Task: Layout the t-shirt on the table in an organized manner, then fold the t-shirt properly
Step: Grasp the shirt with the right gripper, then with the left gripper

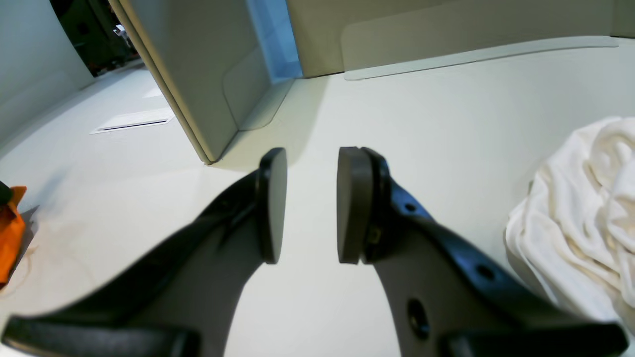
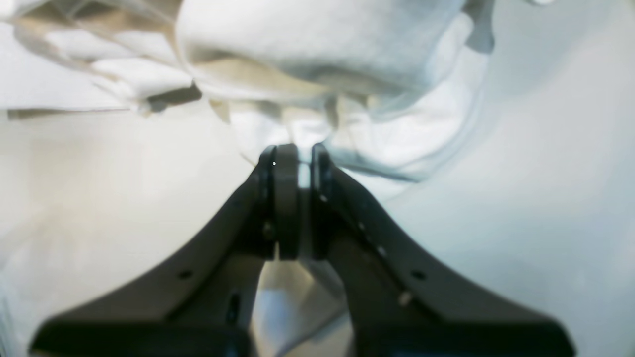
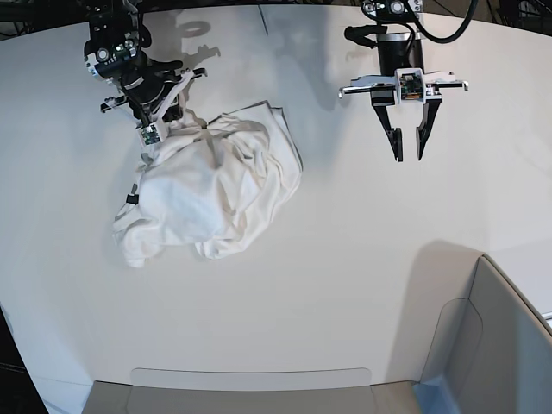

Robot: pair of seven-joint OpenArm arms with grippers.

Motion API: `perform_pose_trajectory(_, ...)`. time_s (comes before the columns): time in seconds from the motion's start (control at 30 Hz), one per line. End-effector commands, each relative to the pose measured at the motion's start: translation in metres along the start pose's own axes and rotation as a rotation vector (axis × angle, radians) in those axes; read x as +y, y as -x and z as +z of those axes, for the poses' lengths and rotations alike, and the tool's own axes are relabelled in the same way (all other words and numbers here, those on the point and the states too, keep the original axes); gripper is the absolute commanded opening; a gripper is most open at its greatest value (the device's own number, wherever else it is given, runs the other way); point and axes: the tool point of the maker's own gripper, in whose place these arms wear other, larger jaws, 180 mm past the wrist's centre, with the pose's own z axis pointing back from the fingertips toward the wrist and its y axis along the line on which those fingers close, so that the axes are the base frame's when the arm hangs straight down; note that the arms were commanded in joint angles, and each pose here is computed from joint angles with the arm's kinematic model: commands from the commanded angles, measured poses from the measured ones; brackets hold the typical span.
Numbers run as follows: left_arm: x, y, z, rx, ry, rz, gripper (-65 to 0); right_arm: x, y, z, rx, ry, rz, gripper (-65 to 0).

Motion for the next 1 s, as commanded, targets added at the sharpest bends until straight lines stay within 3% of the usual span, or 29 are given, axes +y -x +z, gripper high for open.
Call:
perform_pose_trajectory(0.0, 0.001, -0.009, 0.001, -0.036, -0.005, -0.003, -46.6, 0.003, -0.024, 0.01, -0.089, -0.008, 0.017, -65.0)
perform_pose_trajectory(0.3, -0.003, 0.005, 0.003, -0.001, 0.009, -0.006, -46.6, -0.005, -0.111, 0.028, -0.364, 0.018, 0.057, -65.0)
perform_pose_trajectory(0.4, -0.005, 0.012, 0.003, 0.017, 0.014, -0.006, -46.6, -0.007, -0.149, 0.038, -0.499, 0.003, 0.011, -65.0)
perform_pose_trajectory(0.47, -0.021, 0.013, 0.003, 0.015, 0.09, 0.008, -46.6, -0.013, -0.174, 0.049, -0.599, -0.001, -0.039, -65.0)
perform_pose_trajectory(0.57, -0.065, 0.008, 0.009, -0.003, 0.294, 0.055, -46.6, -0.028, -0.205, 0.067, -0.728, 0.021, -0.096, -65.0)
perform_pose_trajectory(0.67, -0.1, 0.01, 0.019, 0.024, 0.427, 0.098, -46.4, -0.041, -0.224, 0.079, -0.796, 0.049, -0.121, -65.0)
perform_pose_trajectory(0.77, -0.122, 0.007, 0.012, 0.051, 0.478, 0.107, -46.1, -0.052, -0.233, 0.087, -0.827, 0.076, -0.132, -65.0)
perform_pose_trajectory(0.97, -0.157, 0.007, 0.005, 0.129, 0.562, 0.097, -38.1, -0.066, -0.229, 0.088, -0.825, 0.111, -0.158, -65.0)
